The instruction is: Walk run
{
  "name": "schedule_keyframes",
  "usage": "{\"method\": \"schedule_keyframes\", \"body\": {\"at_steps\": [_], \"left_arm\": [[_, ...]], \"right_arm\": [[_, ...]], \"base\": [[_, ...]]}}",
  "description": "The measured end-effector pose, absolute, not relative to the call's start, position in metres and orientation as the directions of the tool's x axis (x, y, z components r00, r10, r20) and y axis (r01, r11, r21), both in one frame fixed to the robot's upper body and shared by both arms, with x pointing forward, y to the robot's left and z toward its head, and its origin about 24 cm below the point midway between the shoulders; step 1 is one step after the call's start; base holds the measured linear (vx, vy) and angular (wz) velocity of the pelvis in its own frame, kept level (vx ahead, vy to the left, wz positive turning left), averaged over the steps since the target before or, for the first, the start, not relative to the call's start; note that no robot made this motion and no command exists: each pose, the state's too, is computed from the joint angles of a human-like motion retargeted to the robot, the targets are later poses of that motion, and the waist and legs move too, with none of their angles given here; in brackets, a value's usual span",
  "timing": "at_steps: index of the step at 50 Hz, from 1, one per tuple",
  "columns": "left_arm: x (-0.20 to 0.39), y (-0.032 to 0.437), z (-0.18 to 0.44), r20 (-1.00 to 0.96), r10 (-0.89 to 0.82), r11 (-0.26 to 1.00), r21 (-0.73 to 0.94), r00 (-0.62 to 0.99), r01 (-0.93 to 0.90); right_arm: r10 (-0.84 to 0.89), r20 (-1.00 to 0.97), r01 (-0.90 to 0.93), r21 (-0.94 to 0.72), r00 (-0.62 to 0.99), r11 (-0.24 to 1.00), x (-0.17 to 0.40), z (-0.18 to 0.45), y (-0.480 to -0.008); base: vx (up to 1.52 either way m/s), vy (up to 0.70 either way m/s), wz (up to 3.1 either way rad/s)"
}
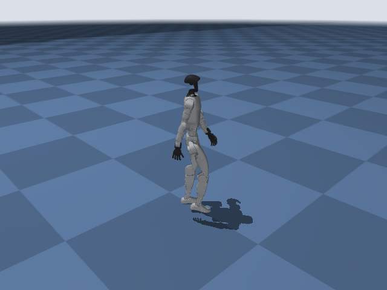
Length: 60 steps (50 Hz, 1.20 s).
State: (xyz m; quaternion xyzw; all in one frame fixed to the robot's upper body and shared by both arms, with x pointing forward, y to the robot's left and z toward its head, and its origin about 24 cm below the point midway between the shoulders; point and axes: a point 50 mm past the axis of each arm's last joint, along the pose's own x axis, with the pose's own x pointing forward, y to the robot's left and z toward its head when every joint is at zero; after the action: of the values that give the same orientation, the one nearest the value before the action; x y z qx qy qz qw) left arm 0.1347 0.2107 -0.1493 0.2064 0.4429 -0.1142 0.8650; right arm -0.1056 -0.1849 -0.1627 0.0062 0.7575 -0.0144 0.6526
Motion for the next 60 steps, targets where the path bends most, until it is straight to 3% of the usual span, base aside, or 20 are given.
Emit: {"method": "schedule_keyframes", "body": {"at_steps": [5,9,13,19,25,35,42,47,52,60], "left_arm": [[0.166,0.214,-0.135,-0.751,-0.041,0.854,0.316,0.659,0.413],[0.165,0.214,-0.136,-0.752,-0.044,0.866,0.299,0.658,0.401],[0.134,0.210,-0.149,-0.818,-0.053,0.890,0.221,0.573,0.399],[0.050,0.203,-0.171,-0.938,-0.027,0.909,0.121,0.346,0.400],[-0.019,0.204,-0.174,-0.985,0.017,0.943,0.072,0.169,0.326],[-0.121,0.203,-0.156,-0.990,0.033,0.977,0.003,-0.137,0.214],[-0.157,0.194,-0.144,-0.965,0.002,0.990,-0.035,-0.263,0.137],[-0.148,0.197,-0.147,-0.969,0.007,0.992,-0.026,-0.248,0.127],[-0.121,0.206,-0.155,-0.985,0.039,0.996,0.025,-0.165,0.089],[0.012,0.230,-0.171,-0.985,0.088,0.976,0.115,0.147,0.187]], "right_arm": [[0.077,-0.982,0.138,0.053,-0.175,0.989,-0.120,-0.159,-0.172],[0.077,-0.971,0.074,0.062,-0.225,0.995,-0.130,-0.157,-0.173],[0.061,-0.960,0.008,0.061,-0.273,0.998,-0.134,-0.155,-0.178],[0.050,-0.975,-0.007,0.053,-0.218,0.999,-0.114,-0.161,-0.183],[-0.020,-1.000,-0.060,-0.019,-0.011,0.998,-0.029,-0.175,-0.194],[-0.016,-0.852,-0.298,-0.201,0.524,0.933,0.143,-0.152,-0.201],[-0.042,-0.752,-0.300,-0.312,0.658,0.901,0.179,-0.134,-0.209],[-0.049,-0.807,-0.266,-0.251,0.589,0.931,0.144,-0.149,-0.206],[-0.040,-0.944,-0.324,-0.151,0.327,0.934,0.064,-0.173,-0.193],[0.001,-1.000,-0.352,0.000,0.003,0.936,-0.025,-0.177,-0.181]], "base": [[0.71,-0.28,0.65],[0.88,-0.38,0.25],[0.92,-0.39,0.69],[0.90,-0.47,0.63],[0.69,-0.45,-0.04],[0.68,-0.30,-1.01],[0.82,-0.15,-0.19],[0.90,-0.11,-0.59],[1.11,-0.09,-0.40],[0.74,-0.13,0.27]]}}
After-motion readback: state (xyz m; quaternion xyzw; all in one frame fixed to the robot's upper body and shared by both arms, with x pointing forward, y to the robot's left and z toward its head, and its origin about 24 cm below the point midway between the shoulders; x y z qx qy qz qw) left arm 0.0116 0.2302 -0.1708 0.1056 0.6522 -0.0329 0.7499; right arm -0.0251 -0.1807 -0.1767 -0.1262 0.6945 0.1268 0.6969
